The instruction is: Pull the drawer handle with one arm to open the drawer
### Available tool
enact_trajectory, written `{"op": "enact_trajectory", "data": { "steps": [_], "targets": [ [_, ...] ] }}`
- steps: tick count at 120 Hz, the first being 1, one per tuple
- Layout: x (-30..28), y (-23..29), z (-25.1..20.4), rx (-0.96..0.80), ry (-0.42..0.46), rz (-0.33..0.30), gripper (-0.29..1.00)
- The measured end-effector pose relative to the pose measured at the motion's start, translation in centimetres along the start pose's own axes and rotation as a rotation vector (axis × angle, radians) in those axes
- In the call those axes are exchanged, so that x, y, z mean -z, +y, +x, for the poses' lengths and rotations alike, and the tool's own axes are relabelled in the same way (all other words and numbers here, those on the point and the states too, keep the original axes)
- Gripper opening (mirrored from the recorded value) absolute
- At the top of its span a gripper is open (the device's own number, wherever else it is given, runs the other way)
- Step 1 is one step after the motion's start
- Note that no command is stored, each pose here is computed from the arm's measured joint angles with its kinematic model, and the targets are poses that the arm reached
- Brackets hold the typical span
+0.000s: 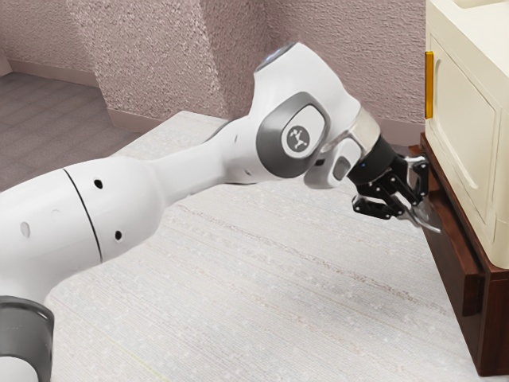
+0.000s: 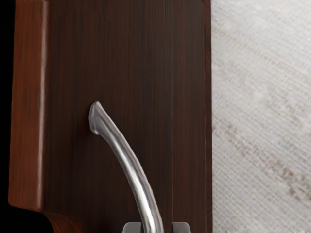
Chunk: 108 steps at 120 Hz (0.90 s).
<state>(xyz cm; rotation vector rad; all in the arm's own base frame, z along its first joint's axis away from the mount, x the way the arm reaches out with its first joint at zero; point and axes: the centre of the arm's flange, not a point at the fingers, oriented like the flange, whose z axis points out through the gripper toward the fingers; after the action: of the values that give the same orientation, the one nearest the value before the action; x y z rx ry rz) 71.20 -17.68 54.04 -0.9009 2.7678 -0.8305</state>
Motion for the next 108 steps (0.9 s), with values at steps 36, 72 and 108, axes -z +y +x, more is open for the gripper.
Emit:
{"op": "enact_trajectory", "data": {
  "steps": [36, 72, 108],
  "targets": [
    [3.0, 3.5, 0.3, -0.009, -0.028, -0.048, -0.07],
    [5.9, 7.3, 1.7, -0.003, -0.051, -0.097, -0.08],
    [8.1, 9.5, 2.4, 0.004, -0.07, -0.108, -0.08]
  ]
}}
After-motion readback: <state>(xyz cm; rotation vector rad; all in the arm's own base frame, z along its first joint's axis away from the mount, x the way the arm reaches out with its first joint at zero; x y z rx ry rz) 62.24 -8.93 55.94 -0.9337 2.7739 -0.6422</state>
